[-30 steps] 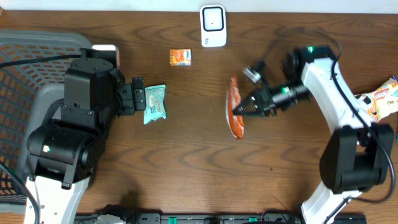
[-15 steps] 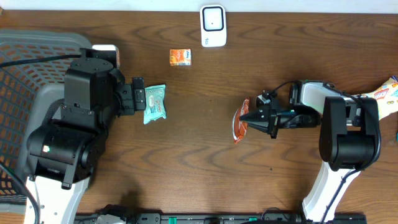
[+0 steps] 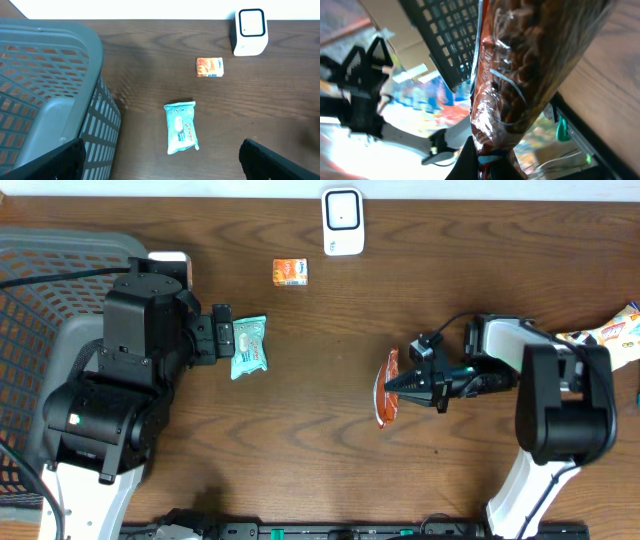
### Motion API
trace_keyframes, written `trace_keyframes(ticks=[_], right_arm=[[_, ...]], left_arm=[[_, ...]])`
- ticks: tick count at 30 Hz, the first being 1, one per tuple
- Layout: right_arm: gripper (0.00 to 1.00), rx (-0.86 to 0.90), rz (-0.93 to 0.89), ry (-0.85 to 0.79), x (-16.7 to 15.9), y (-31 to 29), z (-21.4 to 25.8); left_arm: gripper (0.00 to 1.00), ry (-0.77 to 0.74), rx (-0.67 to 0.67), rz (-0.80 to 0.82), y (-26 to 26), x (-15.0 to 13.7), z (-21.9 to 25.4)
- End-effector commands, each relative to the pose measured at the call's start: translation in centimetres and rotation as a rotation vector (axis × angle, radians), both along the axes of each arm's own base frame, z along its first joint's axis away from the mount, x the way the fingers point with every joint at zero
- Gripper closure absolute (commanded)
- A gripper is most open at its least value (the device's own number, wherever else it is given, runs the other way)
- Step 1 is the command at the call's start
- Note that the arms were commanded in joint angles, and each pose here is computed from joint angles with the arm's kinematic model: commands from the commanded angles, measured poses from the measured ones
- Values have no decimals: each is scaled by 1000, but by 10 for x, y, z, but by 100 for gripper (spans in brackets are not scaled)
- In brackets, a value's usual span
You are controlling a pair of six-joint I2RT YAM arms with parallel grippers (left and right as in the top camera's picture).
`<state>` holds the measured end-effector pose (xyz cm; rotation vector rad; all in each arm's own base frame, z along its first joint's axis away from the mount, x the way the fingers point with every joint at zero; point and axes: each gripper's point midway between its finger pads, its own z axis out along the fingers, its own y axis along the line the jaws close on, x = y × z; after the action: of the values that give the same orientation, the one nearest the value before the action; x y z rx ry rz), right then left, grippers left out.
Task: Scan the item barcode
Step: 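Raise the Top bar up to the scanner face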
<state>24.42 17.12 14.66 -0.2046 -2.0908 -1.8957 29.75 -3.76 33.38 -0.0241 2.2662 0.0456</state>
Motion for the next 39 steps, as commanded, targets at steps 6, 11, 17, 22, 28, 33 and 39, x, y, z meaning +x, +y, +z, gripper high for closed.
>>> trace_keyframes(ticks=[6,11,17,22,28,33,39], right_arm=[[99,68,-13,-575,13,2,56],[99,18,38,-703,34,1,60],[99,-561,56,-586,111,-13,-3],[99,-960,-176,-703,191,-18,0],[99,-937,-371,-874,242,9,35],[99,-955,-492,-960,282,23,43],[99,-935,-559,-1034,339,40,47]], left_arm=[[2,2,8,11,3,1,-1],[2,2,8,11,3,1,-1],[2,2,8,11,3,1,-1],[2,2,8,11,3,1,-1],[2,2,8,11,3,1,-1],[2,2,8,11,3,1,-1],[2,2,8,11,3,1,-1]])
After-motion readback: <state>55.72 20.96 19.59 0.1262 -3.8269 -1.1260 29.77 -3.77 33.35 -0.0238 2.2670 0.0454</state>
